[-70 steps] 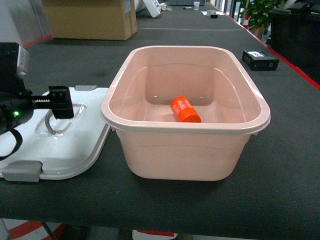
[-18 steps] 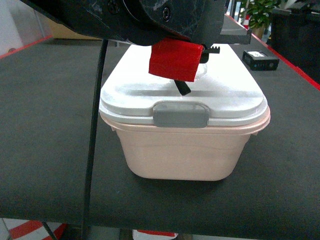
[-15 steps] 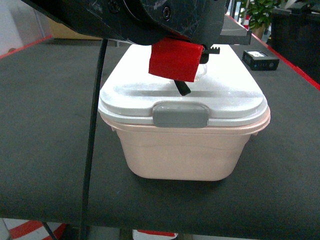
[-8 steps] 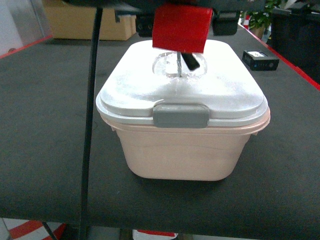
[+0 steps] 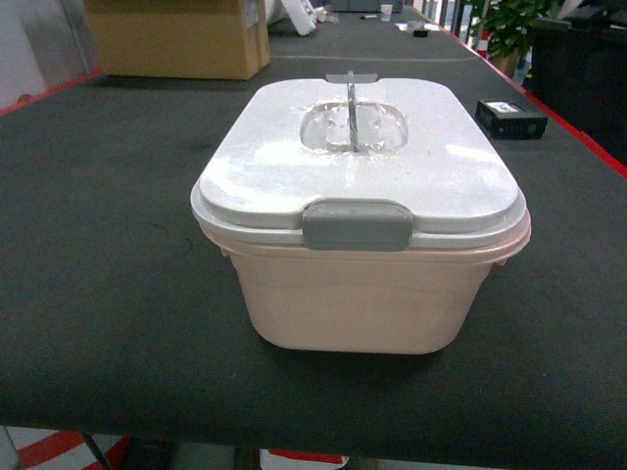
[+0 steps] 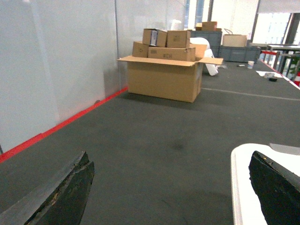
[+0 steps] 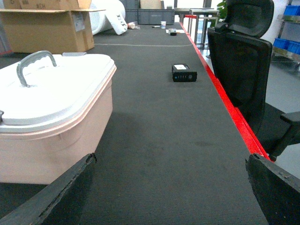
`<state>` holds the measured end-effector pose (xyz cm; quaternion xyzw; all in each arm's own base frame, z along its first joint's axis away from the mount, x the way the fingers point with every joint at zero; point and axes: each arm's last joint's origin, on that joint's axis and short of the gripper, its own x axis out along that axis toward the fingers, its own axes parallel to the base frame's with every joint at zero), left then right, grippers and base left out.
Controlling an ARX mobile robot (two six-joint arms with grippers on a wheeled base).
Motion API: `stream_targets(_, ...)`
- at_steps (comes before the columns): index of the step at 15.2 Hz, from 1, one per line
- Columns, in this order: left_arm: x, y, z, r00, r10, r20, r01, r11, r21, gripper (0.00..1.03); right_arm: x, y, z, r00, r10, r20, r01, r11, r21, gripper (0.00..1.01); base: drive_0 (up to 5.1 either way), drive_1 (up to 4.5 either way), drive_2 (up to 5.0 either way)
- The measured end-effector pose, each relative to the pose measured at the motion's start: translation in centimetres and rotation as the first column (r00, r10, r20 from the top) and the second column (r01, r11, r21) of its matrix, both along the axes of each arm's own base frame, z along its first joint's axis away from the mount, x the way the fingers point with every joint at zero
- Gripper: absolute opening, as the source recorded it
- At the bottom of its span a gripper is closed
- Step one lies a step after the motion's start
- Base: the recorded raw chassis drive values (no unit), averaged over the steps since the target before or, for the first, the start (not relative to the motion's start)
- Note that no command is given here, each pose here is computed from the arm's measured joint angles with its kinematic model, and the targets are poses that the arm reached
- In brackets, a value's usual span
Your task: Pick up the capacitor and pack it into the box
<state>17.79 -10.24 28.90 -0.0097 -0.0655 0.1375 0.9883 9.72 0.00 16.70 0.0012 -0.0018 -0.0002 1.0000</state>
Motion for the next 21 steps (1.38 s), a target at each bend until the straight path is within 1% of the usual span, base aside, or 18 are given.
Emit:
stream_targets(1,0.1,0.0,0.0,1.0,-0.002,-0.01,0.002,0.9999,0.011,0.98,0.0,0.0,0.0,1.0,0.0,0.0,0.0,1.0,0.0,0.98,0.0,0.0,0.0)
stream_targets(2,0.1,0.4,-0.1,0.995,-0.071,-0.068,0.074,0.9961,0.048,0.92,0.0,0.0,0.0,1.0,0.0,0.0,0.0,1.0,0.0,0.98,0.0,0.0,0.0)
stream_targets(3,0.1,0.6,-0.1,0.993,-0.092,-0.075,0.096,0.994,0.053,0.9,0.0,0.0,0.0,1.0,0.0,0.0,0.0,1.0,0.0,0.98,0.0,0.0,0.0)
stream_targets(5,-0.3,1.3,-0.6,0.982,-0.154,-0.106,0.16,0.9858,0.052,0.83,0.0,0.0,0.0,1.0,0.0,0.0,0.0,1.0,0.0,0.98,0.0,0.0,0.0)
stream_targets(6,-0.6,2.1,-1.1,0.976,-0.184,-0.12,0.19,0.9807,0.045,0.78,0.0,0.0,0.0,1.0,0.0,-0.001,0.0,1.0,0.0,0.98,0.0,0.0,0.0)
stream_targets(7,-1.0,2.8,-1.8,0.97,-0.202,-0.133,0.209,0.977,0.043,0.72,0.0,0.0,0.0,1.0,-0.001,-0.001,0.001,1.0,0.0,0.98,0.0,0.0,0.0)
stream_targets(8,-1.2,3.2,-2.3,0.967,-0.215,-0.134,0.222,0.9744,0.037,0.69,0.0,0.0,0.0,1.0,0.0,-0.001,0.0,1.0,0.0,0.98,0.0,0.0,0.0)
stream_targets(10,-1.7,4.2,-3.6,0.962,-0.237,-0.138,0.242,0.9699,0.024,0.58,0.0,0.0,0.0,1.0,0.0,0.0,0.0,1.0,0.0,0.98,0.0,0.0,0.0)
stream_targets(12,-2.0,4.6,-4.1,0.959,-0.247,-0.139,0.252,0.9675,0.021,0.53,0.0,0.0,0.0,1.0,0.0,0.0,0.0,1.0,0.0,0.98,0.0,0.0,0.0)
stream_targets(13,-2.2,5.0,-4.7,0.956,-0.257,-0.14,0.262,0.9649,0.017,0.46,0.0,0.0,0.0,1.0,0.0,0.0,0.0,1.0,0.0,0.98,0.0,0.0,0.0)
stream_targets(14,-2.7,5.8,-5.7,0.953,-0.267,-0.143,0.271,0.9625,0.009,0.34,0.0,0.0,0.0,1.0,0.0,0.0,0.0,1.0,0.0,0.98,0.0,0.0,0.0)
stream_targets(16,-3.5,7.1,-7.2,0.954,-0.265,-0.137,0.269,0.9632,0.008,0.09,0.0,0.0,0.0,1.0,0.0,0.0,0.0,1.0,0.0,0.98,0.0,0.0,0.0)
stream_targets(17,-3.9,7.6,-7.7,0.955,-0.265,-0.134,0.268,0.9633,0.003,0.01,0.0,0.0,0.0,1.0,0.0,0.0,0.0,1.0,0.0,0.98,0.0,0.0,0.0)
stream_targets(18,-4.2,8.1,-8.4,0.955,-0.263,-0.135,0.266,0.964,0.004,0.02,0.0,0.0,0.0,1.0,0.0,0.0,0.0,1.0,0.0,0.98,0.0,0.0,0.0)
stream_targets(21,-5.1,8.9,-9.7,0.953,-0.269,-0.137,0.272,0.9623,0.004,0.02,0.0,0.0,0.0,1.0,0.0,0.0,0.0,1.0,0.0,0.98,0.0,0.0,0.0)
